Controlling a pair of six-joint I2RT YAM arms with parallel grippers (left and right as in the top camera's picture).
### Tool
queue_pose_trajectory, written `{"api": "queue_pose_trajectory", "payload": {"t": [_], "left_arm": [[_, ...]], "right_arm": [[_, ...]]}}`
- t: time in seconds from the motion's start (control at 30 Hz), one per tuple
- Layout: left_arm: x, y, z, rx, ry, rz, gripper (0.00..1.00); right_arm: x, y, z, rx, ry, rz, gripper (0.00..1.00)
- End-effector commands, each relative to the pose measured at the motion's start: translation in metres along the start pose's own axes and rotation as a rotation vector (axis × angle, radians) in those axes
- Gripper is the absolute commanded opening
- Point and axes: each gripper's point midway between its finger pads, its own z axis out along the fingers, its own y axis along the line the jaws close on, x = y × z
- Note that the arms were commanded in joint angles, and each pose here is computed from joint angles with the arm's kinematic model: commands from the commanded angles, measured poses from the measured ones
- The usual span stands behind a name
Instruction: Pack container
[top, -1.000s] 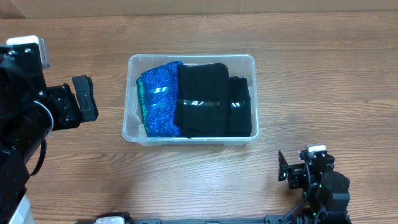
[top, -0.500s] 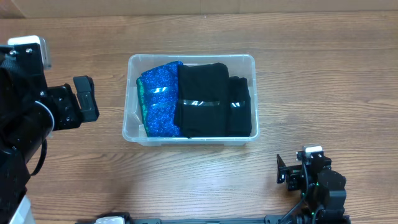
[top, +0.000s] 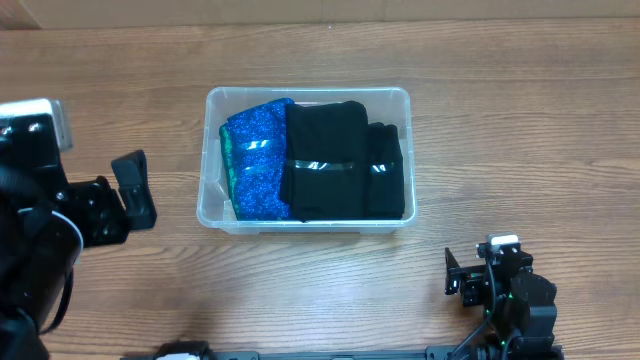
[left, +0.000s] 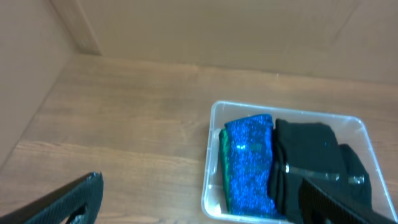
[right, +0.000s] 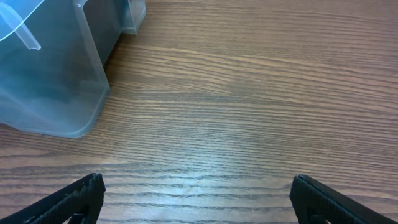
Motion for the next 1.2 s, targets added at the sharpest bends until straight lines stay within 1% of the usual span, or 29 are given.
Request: {"api": "queue_pose_trajectory", "payload": {"t": [0.0,0.1,0.13,0.23,0.27,0.4,0.5,0.57,0.67,0.7,0.77,1.17], "left_arm": [[0.012,-0.005,0.027,0.037,-0.068,0.018,1.00],[0.045,-0.010,0.065,0.077,-0.083,0.019,1.00],[0.068,-0.014,0.085,0.114,-0.093,0.021,1.00],[0.114,-0.020,0.112,0.175,-0.138,0.026,1.00],[0.136,-0.023,0.120,0.202,-0.160,0.029,1.00],[0.205,-0.022,0.137,0.234,-0.180,0.025,1.00],[0.241,-0.022,0.149,0.248,-0.178,0.033,1.00],[0.257,-0.022,0.155,0.255,-0.182,0.036,1.00],[0.272,-0.023,0.163,0.259,-0.193,0.049,1.00],[0.283,-0.024,0.172,0.265,-0.181,0.057,1.00],[0.288,-0.025,0.179,0.268,-0.182,0.056,1.00],[0.286,-0.025,0.182,0.270,-0.197,0.054,1.00]], "right_arm": [[-0.001,-0.001,0.000,0.005,-0.012,0.000,1.00],[-0.001,-0.001,0.000,0.005,-0.012,0.000,1.00],[-0.001,-0.001,0.000,0.005,-0.012,0.000,1.00],[-0.001,-0.001,0.000,0.005,-0.012,0.000,1.00],[-0.001,-0.001,0.000,0.005,-0.012,0.000,1.00],[-0.001,-0.001,0.000,0.005,-0.012,0.000,1.00],[-0.001,-0.001,0.000,0.005,-0.012,0.000,1.00],[-0.001,-0.001,0.000,0.005,-0.012,0.000,1.00],[-0.001,-0.001,0.000,0.005,-0.012,0.000,1.00],[-0.001,-0.001,0.000,0.005,-0.012,0.000,1.00],[-0.001,-0.001,0.000,0.005,-0.012,0.000,1.00],[-0.001,-0.001,0.000,0.005,-0.012,0.000,1.00]]}}
